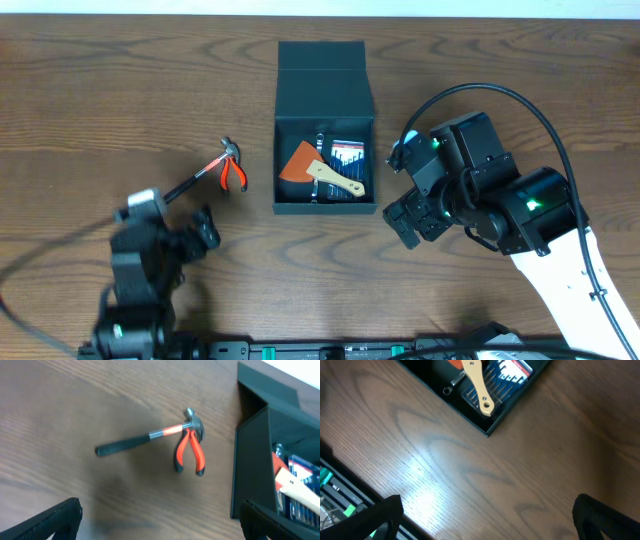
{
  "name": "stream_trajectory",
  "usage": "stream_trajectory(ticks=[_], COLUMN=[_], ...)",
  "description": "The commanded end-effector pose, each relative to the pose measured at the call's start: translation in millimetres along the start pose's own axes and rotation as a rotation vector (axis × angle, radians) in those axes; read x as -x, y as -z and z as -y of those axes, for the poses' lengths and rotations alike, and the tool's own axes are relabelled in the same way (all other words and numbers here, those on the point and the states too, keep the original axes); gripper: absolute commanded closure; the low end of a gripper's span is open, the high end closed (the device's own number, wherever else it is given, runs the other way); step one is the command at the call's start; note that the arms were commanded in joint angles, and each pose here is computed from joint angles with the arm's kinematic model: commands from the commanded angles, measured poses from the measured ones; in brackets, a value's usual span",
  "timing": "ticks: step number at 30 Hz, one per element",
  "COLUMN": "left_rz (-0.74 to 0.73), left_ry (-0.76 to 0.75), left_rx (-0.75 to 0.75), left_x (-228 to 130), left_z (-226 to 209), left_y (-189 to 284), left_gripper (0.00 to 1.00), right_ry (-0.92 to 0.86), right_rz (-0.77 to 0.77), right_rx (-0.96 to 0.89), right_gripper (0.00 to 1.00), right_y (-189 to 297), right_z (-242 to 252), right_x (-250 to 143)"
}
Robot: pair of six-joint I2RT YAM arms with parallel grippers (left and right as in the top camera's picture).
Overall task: Pack container
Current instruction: 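Move the left gripper over the red-handled hammer and lower it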
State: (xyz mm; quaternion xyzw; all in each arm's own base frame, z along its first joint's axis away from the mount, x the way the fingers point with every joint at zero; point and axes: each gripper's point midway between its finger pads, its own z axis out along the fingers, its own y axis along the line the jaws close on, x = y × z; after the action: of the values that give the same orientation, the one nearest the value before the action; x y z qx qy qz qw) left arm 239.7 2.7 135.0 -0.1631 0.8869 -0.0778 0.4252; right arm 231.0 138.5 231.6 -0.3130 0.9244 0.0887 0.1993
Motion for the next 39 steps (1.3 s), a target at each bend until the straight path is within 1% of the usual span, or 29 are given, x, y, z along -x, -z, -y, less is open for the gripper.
stream_trajectory(ticks=[1,4,7,11,15,19,23,26,28,33,37,39], left_rz=[-0.107,-0.256,-0.373,-0.465,-0.479,-0.426,-0.419,-0.448,-0.474,-0.489,-0.536,-0.537], left_ry=[-0.106,-0.19,-0.23,-0.244,-0.318,-0.332,-0.526,-0.619,-0.689,-0.754,-0.802,-0.807], left_rx=[0.058,0.091,0.112,0.129,0.112,0.099,0.056,0.101,0.1,0.082,0.051,0.049], left_x=[21,30,38,42,41,51,53,49,45,39,26,24], left_z=[2,5,7,8,8,11,13,1,-4,-5,-8,-8], left_y=[-12,-30,-48,-72,-94,-112,-121,-126,-131,-143,-152,-158], left_gripper=[0.01,0.01,0.01,0.01,0.01,0.01,0.01,0.01,0.01,0.01,0.01,0.01], right_ry=[-0.025,-0.025,-0.025,-0.025,-0.025,-0.025,-0.025,-0.025,-0.025,-0.025,-0.025,-0.025], right_rz=[0.003,0.003,0.003,0.003,0.003,0.003,0.003,0.003,0.003,0.003,0.003,0.003], right_rx=[-0.007,-0.007,-0.007,-0.007,-0.007,-0.007,-0.007,-0.007,-0.007,-0.007,-0.007,-0.007], right_gripper=[0.01,0.01,0.01,0.01,0.01,0.01,0.01,0.01,0.01,0.01,0.01,0.01], right_y=[1,1,1,1,1,1,1,1,1,1,1,1], right_z=[3,3,3,3,3,3,3,3,3,3,3,3], right_x=[-1,-1,-1,0,0,0,0,0,0,0,-1,0])
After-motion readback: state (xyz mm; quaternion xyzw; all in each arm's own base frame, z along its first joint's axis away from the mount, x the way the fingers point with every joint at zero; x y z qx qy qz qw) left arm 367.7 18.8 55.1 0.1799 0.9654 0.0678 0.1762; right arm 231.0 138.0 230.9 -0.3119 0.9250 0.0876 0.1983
